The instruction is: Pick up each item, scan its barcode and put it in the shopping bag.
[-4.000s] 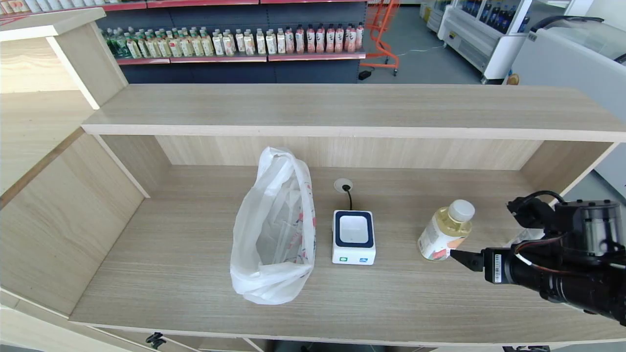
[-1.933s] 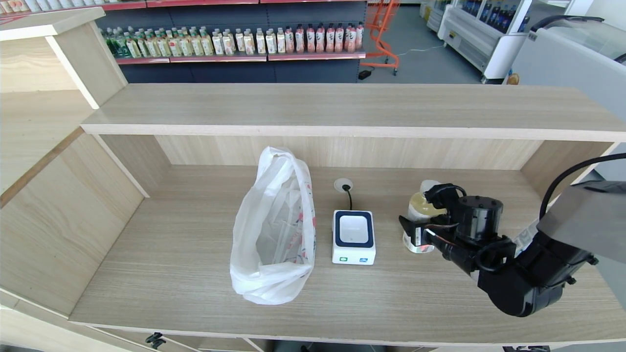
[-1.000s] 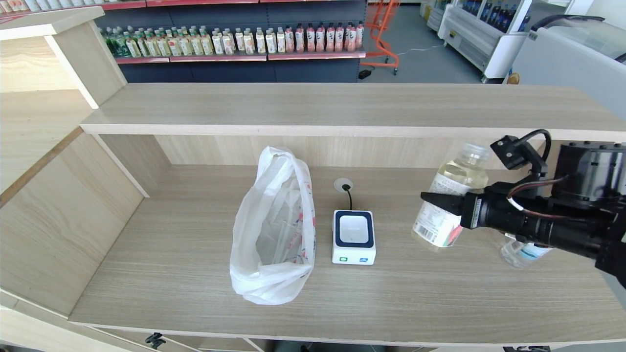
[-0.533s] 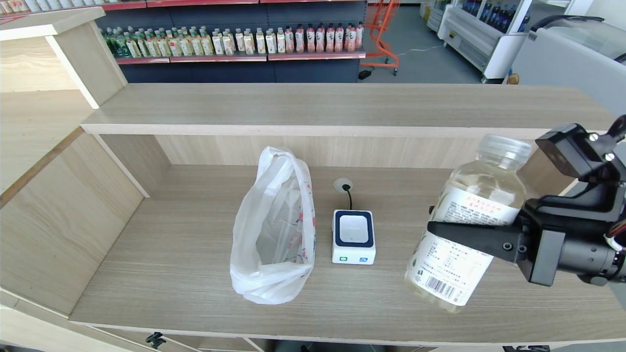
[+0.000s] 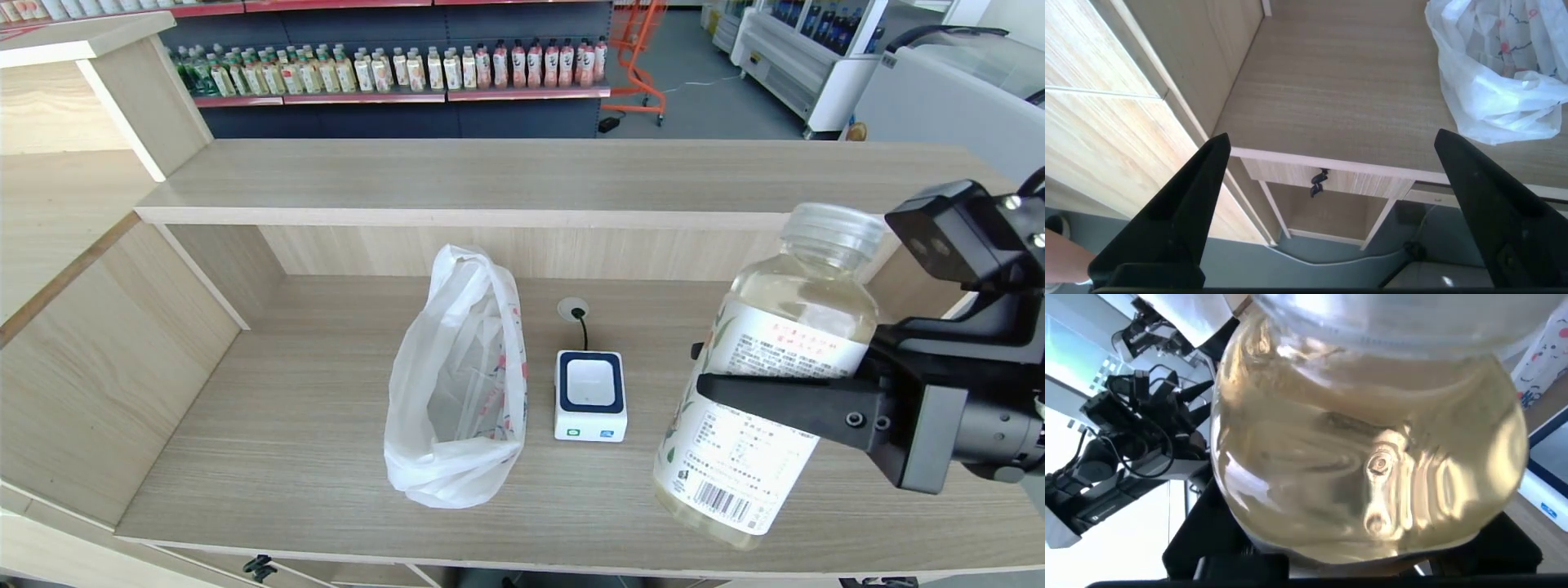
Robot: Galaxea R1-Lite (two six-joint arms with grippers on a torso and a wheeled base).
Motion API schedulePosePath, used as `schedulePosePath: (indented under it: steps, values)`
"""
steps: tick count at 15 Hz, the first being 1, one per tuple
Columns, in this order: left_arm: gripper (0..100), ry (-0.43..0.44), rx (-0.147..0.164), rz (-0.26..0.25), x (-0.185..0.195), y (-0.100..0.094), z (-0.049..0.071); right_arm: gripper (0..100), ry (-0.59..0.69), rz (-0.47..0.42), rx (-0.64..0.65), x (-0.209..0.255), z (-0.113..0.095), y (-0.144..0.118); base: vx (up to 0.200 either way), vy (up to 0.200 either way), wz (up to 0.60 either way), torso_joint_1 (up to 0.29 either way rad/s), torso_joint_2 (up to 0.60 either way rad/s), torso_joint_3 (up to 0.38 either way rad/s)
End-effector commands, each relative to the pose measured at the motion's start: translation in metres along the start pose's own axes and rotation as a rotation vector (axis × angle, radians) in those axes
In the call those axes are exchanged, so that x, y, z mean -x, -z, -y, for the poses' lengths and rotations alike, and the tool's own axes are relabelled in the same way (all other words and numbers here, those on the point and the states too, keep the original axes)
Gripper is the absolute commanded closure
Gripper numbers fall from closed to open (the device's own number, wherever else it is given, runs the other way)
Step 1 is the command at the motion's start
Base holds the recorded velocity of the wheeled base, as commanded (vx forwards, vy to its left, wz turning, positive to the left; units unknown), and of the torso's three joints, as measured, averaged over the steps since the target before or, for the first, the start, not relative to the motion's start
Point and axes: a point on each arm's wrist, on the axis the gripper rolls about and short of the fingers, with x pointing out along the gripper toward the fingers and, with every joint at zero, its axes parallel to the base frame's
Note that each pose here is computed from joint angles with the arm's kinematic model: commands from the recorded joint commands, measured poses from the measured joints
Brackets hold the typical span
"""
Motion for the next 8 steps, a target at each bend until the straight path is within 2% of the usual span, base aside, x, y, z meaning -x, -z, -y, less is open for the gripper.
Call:
schedulePosePath:
  steps: [1,8]
  values:
    - [0,-0.001,0.0,0.0,0.0,0.0,0.0,100,0.0,-0.012,-0.007,-0.0033,0.0022,0.0024,0.0,0.0,0.0,0.0,0.0,0.0]
    - [0,-0.001,0.0,0.0,0.0,0.0,0.0,100,-0.004,-0.009,-0.013,-0.0097,0.0055,-0.003,0.0,0.0,0.0,0.0,0.0,0.0]
